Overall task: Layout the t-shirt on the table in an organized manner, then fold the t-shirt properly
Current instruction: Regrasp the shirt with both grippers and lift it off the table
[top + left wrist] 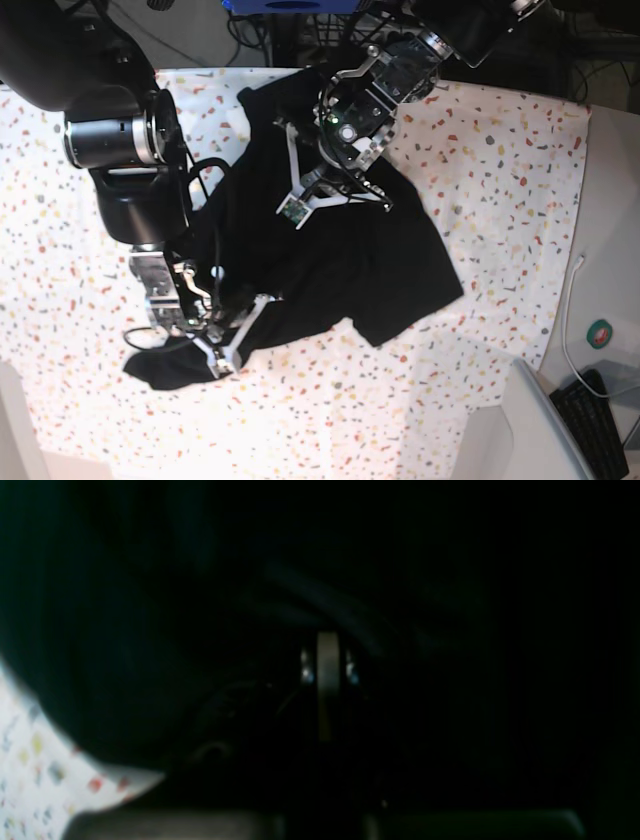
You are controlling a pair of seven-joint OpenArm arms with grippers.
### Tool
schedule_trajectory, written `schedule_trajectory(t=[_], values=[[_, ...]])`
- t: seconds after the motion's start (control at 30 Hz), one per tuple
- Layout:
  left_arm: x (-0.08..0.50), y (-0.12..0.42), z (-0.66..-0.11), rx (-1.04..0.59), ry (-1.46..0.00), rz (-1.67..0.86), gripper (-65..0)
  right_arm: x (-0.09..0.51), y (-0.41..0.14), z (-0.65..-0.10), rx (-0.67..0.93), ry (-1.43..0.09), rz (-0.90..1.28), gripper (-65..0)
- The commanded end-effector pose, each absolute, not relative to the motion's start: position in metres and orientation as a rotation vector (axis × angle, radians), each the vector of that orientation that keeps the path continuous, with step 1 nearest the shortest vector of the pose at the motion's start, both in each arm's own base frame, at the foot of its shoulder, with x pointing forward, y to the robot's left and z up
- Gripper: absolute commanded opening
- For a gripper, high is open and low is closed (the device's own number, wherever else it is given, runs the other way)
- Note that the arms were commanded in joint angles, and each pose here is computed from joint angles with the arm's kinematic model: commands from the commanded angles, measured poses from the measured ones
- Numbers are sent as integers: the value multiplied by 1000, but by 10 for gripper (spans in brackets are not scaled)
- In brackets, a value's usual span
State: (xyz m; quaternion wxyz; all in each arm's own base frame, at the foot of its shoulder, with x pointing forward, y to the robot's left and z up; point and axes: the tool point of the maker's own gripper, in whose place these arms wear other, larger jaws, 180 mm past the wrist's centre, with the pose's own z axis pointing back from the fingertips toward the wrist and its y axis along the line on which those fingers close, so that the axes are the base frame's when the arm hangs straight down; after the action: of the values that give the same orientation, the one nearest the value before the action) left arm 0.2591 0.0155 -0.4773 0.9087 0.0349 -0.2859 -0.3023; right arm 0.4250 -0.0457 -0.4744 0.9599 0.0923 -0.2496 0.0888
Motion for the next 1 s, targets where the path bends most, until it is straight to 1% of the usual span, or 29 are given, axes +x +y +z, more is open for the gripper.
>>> schedule_trajectory(t=[0.0, 0.1, 0.17, 0.23, 0.27, 0.37, 0.43, 0.5, 0.67, 0.8, 0.9, 0.97], values=[[285, 13, -455, 89, -677, -608, -650, 457, -64, -446, 146, -596, 180, -650], [297, 5, -429, 73, -730, -597, -650, 470, -80, -416, 103, -654, 187, -650], [303, 11, -415, 90, -736, -588, -650, 469, -106, -394, 47, -701, 181, -650], [316, 21, -397, 114, -772, -579, -650, 460, -124, -371, -5, -735, 185, -650], [323, 25, -391, 124, -790, -570, -650, 453, -132, -363, -29, -734, 186, -650], [360, 48, -371, 169, -840, -507, -650, 408, -145, -359, -76, -652, 190, -650], [386, 45, -360, 187, -875, -501, -650, 372, -144, -366, -84, -590, 193, -650], [411, 33, -353, 190, -914, -512, -650, 341, -134, -376, -63, -555, 199, -650], [454, 3, -369, 195, -931, -560, -650, 277, -91, -408, 44, -455, 189, -650], [463, -25, -403, 183, -936, -645, -650, 243, -40, -422, 125, -397, 293, -650], [462, -30, -427, 196, -928, -719, -650, 233, -9, -426, 175, -396, 357, -650], [462, -22, -437, 207, -929, -736, -650, 226, 2, -441, 195, -371, 380, -650]])
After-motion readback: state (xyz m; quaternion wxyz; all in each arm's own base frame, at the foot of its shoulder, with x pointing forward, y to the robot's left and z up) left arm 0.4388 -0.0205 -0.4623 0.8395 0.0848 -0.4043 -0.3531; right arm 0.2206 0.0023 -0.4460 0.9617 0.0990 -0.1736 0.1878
